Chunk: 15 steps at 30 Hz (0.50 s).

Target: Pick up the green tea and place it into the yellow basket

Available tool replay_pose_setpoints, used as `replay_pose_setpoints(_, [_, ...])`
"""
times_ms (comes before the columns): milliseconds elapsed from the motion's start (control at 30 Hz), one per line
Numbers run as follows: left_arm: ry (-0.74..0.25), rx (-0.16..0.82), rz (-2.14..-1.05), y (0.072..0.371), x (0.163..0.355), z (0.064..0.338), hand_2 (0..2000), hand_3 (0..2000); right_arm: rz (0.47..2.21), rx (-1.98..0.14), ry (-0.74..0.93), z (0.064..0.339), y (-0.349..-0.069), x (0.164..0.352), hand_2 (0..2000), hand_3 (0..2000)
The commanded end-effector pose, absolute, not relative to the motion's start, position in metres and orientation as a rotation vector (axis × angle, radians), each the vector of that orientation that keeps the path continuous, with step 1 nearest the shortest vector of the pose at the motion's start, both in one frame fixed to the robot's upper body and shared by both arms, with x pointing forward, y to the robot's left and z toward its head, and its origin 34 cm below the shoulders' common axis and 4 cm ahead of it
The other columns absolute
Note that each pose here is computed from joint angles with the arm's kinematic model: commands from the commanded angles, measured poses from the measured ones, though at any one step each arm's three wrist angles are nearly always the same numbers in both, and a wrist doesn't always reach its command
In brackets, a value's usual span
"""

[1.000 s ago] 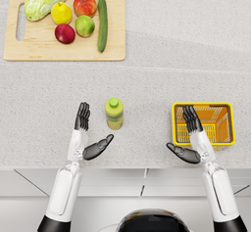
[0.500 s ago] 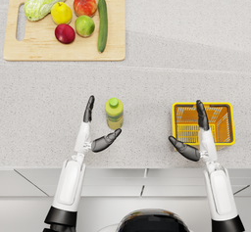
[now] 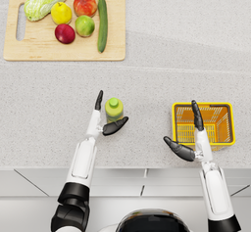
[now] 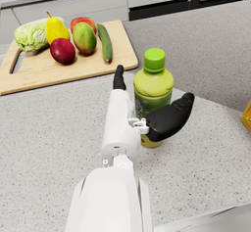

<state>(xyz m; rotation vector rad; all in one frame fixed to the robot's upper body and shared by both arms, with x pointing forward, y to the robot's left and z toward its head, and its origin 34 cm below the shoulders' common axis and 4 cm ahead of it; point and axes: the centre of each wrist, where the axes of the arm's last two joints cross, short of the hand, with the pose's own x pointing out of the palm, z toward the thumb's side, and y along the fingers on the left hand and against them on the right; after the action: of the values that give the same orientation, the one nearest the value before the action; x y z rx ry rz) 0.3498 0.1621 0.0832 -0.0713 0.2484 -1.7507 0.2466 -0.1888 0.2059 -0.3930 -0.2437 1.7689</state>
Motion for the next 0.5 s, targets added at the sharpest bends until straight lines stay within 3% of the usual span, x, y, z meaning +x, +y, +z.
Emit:
replay_pose_setpoints(33, [0.289, -0.112, -1.738, 0.154, 0.368, 0.085, 0, 0, 1.772, -0.386, -0.245, 0.205, -0.187, 0.249, 0, 0])
replay_pose_setpoints(233, [0.314, -0.175, -1.710, 0.151, 0.379, 0.083, 0, 0, 1.777, -0.372, -0.250, 0.203, -0.184, 0.248, 0, 0])
replay_pose_setpoints(267, [0.315, -0.189, -1.702, 0.152, 0.380, 0.083, 1361, 327, 1.776, -0.371, -0.252, 0.203, -0.183, 0.248, 0, 0])
replay_pose_setpoints(300, [0.311, -0.202, -1.714, 0.152, 0.380, 0.082, 2000, 653, 1.774, -0.369, -0.254, 0.203, -0.183, 0.248, 0, 0])
replay_pose_setpoints(433, [0.295, -0.172, -1.725, 0.149, 0.376, 0.083, 2000, 1960, 1.769, -0.360, -0.257, 0.202, -0.183, 0.248, 0, 0])
replay_pose_setpoints(500, [0.295, -0.144, -1.732, 0.145, 0.373, 0.083, 2000, 2000, 1.769, -0.360, -0.265, 0.203, -0.182, 0.248, 0, 0])
